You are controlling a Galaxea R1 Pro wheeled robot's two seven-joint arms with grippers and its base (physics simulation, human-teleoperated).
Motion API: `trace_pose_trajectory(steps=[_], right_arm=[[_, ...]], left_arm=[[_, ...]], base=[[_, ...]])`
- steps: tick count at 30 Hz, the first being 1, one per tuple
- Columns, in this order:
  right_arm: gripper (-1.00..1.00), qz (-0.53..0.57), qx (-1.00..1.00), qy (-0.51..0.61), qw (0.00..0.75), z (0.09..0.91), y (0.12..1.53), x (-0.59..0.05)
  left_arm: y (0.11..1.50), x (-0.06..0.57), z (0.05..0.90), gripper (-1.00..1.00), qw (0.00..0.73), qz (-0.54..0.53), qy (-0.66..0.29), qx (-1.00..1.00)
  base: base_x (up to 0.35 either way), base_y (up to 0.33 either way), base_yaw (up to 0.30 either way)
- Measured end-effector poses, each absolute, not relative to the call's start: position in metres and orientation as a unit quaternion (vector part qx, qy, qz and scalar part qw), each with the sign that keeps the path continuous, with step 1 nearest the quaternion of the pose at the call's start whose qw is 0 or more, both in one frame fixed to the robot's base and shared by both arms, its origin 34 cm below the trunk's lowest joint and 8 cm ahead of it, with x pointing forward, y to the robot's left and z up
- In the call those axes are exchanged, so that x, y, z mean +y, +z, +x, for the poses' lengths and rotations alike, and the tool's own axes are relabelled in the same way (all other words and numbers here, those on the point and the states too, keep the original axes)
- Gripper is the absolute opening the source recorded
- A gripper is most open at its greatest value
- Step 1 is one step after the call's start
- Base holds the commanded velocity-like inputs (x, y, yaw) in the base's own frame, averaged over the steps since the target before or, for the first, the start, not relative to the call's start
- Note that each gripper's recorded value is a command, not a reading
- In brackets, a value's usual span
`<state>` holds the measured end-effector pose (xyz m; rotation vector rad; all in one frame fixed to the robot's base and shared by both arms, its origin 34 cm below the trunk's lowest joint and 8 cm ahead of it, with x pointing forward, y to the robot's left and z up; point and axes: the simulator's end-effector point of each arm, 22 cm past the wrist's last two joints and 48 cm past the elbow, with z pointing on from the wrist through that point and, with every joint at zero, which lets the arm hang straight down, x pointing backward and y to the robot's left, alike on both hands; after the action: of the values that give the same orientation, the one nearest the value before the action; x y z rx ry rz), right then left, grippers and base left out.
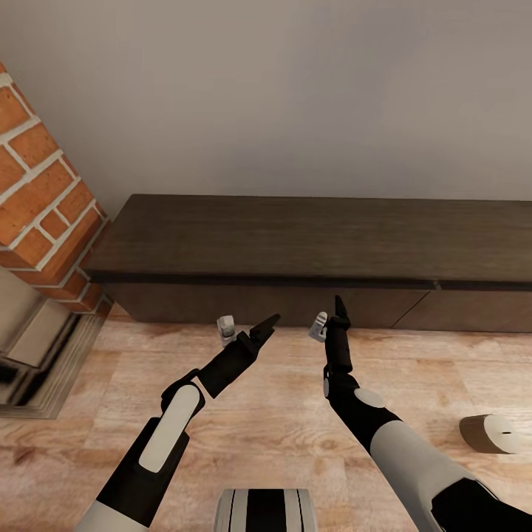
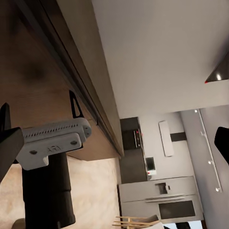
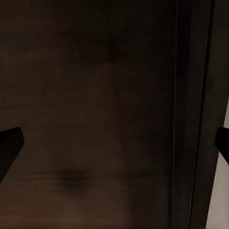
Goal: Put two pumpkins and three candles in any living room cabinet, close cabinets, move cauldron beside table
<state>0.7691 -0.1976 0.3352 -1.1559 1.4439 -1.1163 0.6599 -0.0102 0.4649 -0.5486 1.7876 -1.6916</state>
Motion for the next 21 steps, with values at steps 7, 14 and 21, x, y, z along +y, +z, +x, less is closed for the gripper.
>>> trace_pose_trajectory(steps=[7, 14, 21], right_arm=[[1.0, -0.471, 0.59, -0.455, 0.471, 0.769, 0.335, -0.1977], [1.0, -0.472, 0.59, -0.456, 0.471, 0.7691, 0.3351, -0.1976], [1.0, -0.472, 0.59, -0.455, 0.472, 0.7691, 0.3352, -0.1974]], left_arm=[[0.4653, -0.0108, 0.6594, 1.0, 0.305, -0.206, -0.64, 0.675], [0.4686, -0.0109, 0.6588, 1.0, 0.307, -0.202, -0.644, 0.671], [0.4688, -0.0108, 0.6588, 1.0, 0.307, -0.202, -0.645, 0.67]], base=[[0.032, 0.0, 0.0], [0.168, 0.0, 0.0], [0.004, 0.0, 0.0]])
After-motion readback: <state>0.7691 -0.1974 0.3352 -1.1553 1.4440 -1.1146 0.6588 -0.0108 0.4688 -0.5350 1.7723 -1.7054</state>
